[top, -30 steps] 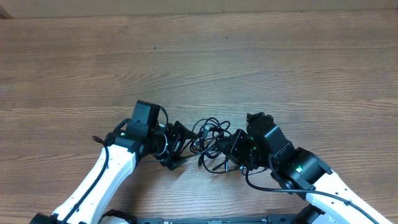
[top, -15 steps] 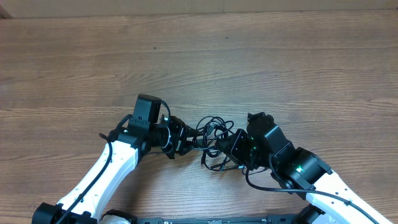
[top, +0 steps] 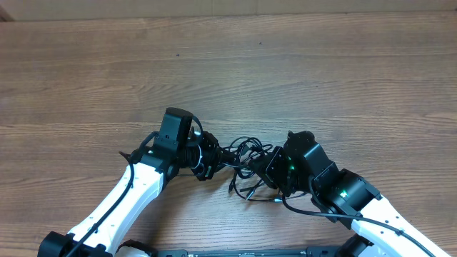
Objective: Untangle cables
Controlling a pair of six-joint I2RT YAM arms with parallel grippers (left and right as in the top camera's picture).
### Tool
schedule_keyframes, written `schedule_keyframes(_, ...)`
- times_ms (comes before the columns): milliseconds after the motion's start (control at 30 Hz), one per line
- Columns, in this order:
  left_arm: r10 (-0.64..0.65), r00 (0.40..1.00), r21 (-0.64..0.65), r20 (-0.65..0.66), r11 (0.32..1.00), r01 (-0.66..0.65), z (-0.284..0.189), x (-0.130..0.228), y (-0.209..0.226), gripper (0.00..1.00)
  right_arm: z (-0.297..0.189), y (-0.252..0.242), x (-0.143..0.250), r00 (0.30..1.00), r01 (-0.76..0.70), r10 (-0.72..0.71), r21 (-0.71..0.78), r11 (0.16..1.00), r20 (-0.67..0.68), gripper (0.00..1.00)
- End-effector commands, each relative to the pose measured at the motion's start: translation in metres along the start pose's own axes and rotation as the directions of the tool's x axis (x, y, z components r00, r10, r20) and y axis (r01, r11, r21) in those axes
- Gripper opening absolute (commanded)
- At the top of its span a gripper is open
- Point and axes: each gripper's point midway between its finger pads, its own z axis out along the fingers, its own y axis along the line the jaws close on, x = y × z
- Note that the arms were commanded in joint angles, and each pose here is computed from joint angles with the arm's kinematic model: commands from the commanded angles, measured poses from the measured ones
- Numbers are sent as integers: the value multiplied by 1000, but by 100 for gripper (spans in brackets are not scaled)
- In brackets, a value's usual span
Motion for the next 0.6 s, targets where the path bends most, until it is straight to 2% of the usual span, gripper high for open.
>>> schedule_keyframes(0, 85, 995, 11, 45, 996, -85, -2, -12, -2, 4, 0, -4, 4, 1000, -9, 9, 10, 1000, -24, 4)
schedule_keyframes(167, 165, 984, 34, 67, 985, -167, -7, -18, -9, 4, -1, -18, 0, 1000, -3, 3, 67, 998, 1, 4)
schedule_keyframes(333, 226, 972, 64, 71, 971, -230, -16, -21, -14, 4, -1, -23, -5, 996, 89, -92, 90, 992, 23, 4)
schedule_keyframes(433, 258, 960, 95, 108, 959, -268, -30, -30, -20, 4, -2, -26, -4, 991, 131, -133, 102, 986, 12, 4)
schedule_keyframes(567, 233, 955, 125, 182, 958, -258, -51, -51, -25, 4, -2, -30, 7, 979, 201, -196, 104, 974, -58, 4)
